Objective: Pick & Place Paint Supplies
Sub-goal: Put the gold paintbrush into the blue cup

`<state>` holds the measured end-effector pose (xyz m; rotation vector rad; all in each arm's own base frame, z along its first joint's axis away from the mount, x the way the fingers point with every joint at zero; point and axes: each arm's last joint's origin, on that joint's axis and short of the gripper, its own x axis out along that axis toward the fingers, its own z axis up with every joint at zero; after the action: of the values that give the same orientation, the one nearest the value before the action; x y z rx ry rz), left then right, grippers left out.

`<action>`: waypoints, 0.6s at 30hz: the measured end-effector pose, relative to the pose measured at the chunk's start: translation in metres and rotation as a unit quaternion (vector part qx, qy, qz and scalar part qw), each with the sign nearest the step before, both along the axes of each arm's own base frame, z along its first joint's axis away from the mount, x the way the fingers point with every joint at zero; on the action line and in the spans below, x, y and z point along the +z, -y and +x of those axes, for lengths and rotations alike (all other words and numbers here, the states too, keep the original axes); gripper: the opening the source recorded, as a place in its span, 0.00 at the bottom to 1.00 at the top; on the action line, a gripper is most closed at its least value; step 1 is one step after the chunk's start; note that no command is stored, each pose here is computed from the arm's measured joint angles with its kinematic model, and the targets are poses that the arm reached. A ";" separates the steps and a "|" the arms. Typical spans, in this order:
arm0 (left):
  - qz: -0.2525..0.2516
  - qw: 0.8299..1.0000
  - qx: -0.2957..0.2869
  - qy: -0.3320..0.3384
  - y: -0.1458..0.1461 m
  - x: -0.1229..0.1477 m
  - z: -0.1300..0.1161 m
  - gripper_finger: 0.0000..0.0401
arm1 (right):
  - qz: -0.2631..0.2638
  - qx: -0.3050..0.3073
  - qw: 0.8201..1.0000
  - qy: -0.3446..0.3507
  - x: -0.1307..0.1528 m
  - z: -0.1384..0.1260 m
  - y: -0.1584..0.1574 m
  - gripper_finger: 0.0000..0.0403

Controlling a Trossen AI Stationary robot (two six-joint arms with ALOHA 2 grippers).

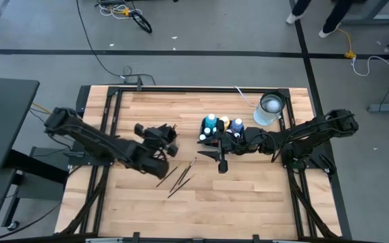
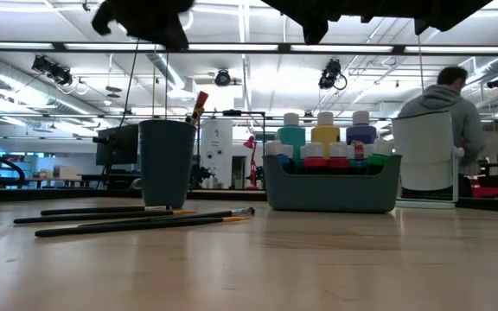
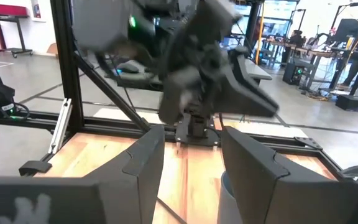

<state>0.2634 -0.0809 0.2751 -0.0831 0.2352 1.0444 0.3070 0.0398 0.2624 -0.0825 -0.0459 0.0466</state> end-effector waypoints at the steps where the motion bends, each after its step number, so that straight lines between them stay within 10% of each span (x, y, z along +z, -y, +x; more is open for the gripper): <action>1: 0.004 1.000 -0.006 0.002 0.002 0.004 -0.005 0.18 | 0.000 0.000 1.000 0.000 0.000 0.000 0.000 0.41; 9: 0.013 0.998 -0.052 0.018 0.014 0.024 -0.057 0.18 | 0.000 0.000 1.000 0.000 0.000 0.000 0.000 0.41; 18: -0.063 0.992 -0.108 -0.007 0.018 -0.029 -0.096 0.18 | 0.000 0.000 1.000 -0.001 0.000 0.000 0.000 0.41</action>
<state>0.1678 -0.0987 0.2458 -0.1602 0.3158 0.8141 0.3070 0.0398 0.2623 -0.0825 -0.0447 0.0465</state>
